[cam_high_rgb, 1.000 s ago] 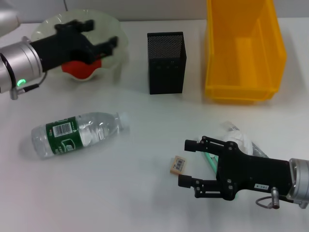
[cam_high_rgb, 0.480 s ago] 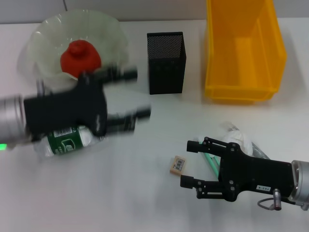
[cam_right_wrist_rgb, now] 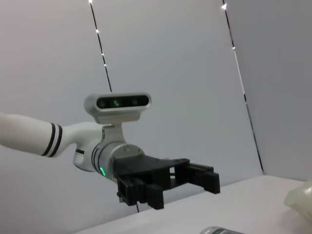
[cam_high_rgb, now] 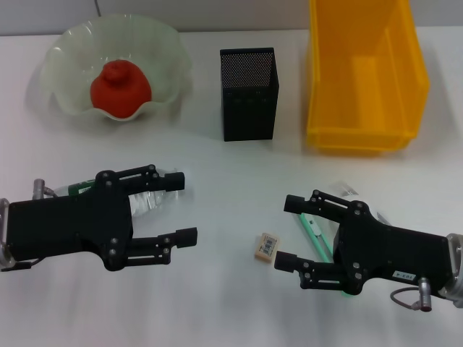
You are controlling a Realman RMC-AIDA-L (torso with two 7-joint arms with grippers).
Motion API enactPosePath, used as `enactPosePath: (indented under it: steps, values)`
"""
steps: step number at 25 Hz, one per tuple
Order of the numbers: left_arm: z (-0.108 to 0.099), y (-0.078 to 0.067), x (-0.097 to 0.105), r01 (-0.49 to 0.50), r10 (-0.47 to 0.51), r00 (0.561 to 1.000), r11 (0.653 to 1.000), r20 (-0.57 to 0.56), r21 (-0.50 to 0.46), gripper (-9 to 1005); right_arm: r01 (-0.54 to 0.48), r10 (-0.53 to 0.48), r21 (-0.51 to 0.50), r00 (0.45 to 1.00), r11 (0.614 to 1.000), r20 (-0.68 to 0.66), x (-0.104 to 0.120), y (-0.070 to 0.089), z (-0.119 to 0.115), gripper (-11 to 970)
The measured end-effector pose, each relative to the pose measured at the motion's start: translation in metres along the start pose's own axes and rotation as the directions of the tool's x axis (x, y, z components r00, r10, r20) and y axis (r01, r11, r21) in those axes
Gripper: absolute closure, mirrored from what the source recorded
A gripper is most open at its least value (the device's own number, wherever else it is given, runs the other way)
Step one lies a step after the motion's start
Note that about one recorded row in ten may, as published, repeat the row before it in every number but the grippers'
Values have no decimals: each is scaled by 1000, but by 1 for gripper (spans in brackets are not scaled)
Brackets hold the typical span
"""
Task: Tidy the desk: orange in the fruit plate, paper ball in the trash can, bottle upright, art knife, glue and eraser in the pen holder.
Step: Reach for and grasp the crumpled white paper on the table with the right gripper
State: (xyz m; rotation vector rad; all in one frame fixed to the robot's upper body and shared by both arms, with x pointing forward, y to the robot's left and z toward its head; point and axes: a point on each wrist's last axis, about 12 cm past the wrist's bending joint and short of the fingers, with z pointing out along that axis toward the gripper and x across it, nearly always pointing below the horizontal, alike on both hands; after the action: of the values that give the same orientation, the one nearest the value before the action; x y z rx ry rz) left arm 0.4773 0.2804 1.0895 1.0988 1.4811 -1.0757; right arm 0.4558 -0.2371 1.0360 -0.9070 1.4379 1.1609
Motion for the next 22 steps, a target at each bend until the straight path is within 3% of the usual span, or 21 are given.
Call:
enactPosePath:
  steps: [12,22]
  values:
    - [13,1,10,23,-20,996,999,-89,36,223,-3,3,1,1000,1000,1,1,1,-2,111]
    - [15,-1,14,37,-34,995,999,-88,26,223,-10,10,-3,1000,1000,8,2,4,-4,111]
